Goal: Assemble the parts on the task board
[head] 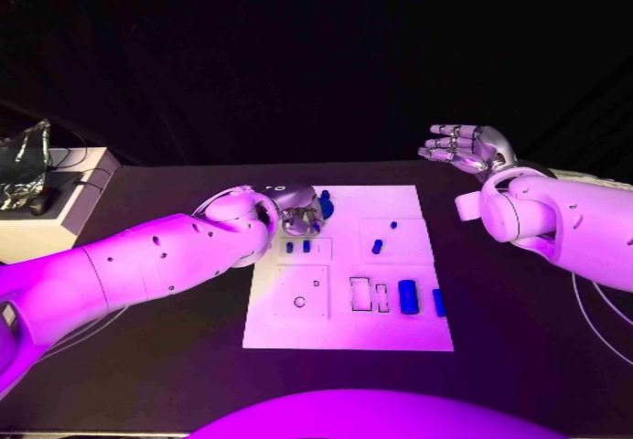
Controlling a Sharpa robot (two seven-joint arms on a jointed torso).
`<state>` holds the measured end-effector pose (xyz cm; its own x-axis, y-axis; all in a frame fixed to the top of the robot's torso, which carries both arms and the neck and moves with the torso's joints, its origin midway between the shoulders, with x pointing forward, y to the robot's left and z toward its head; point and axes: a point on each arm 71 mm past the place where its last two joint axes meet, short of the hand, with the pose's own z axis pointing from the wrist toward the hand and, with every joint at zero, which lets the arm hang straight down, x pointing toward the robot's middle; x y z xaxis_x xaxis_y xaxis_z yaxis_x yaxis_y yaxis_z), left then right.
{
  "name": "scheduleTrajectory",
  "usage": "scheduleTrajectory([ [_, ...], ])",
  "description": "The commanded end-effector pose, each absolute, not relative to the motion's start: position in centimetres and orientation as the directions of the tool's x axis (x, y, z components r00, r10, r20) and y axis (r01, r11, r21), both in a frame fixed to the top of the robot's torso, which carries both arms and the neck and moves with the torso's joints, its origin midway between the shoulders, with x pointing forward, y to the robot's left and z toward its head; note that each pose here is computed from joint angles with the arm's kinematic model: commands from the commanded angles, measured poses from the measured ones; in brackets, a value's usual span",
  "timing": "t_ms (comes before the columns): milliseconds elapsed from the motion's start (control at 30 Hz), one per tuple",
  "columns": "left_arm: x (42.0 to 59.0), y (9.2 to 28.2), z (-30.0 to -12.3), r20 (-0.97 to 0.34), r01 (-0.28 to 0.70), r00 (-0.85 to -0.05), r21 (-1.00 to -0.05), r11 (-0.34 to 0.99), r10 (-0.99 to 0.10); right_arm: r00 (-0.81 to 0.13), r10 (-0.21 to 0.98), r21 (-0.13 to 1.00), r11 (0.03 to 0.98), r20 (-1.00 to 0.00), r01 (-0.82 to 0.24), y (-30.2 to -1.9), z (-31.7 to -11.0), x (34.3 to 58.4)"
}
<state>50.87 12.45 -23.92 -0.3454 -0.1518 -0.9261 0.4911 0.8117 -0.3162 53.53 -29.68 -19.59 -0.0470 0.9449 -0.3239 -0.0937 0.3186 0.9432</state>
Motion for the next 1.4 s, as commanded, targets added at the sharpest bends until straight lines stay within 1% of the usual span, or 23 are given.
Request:
scheduleTrajectory([
  [33, 50.6, 12.6, -23.4, -0.916, 0.492, -0.354, -0.356, 0.795, -0.191, -0.063, 0.943, 0.941, 0.32, -0.328, -0.114, -29.5, -19.5, 53.5],
  [300, 50.2, 14.3, -21.5, -0.894, 0.463, -0.378, -0.409, 0.787, -0.242, -0.058, 0.942, 0.94, 0.322, -0.329, -0.113, -29.7, -19.4, 53.5],
  [500, 50.2, 15.3, -21.1, -0.887, 0.444, -0.387, -0.42, 0.792, -0.253, -0.057, 0.942, 0.94, 0.322, -0.33, -0.113, -29.8, -19.4, 53.5],
  [800, 50.6, 15.9, -21.5, -0.881, 0.422, -0.397, -0.423, 0.802, -0.256, -0.057, 0.942, 0.94, 0.322, -0.33, -0.113, -29.8, -19.4, 53.5],
  [1100, 50.8, 16.0, -22.5, -0.88, 0.412, -0.406, -0.416, 0.81, -0.245, -0.058, 0.942, 0.94, 0.322, -0.33, -0.114, -29.8, -19.4, 53.5],
  [1400, 50.8, 16.0, -22.9, -0.88, 0.411, -0.41, -0.412, 0.813, -0.239, -0.059, 0.942, 0.94, 0.322, -0.33, -0.114, -29.7, -19.4, 53.5],
])
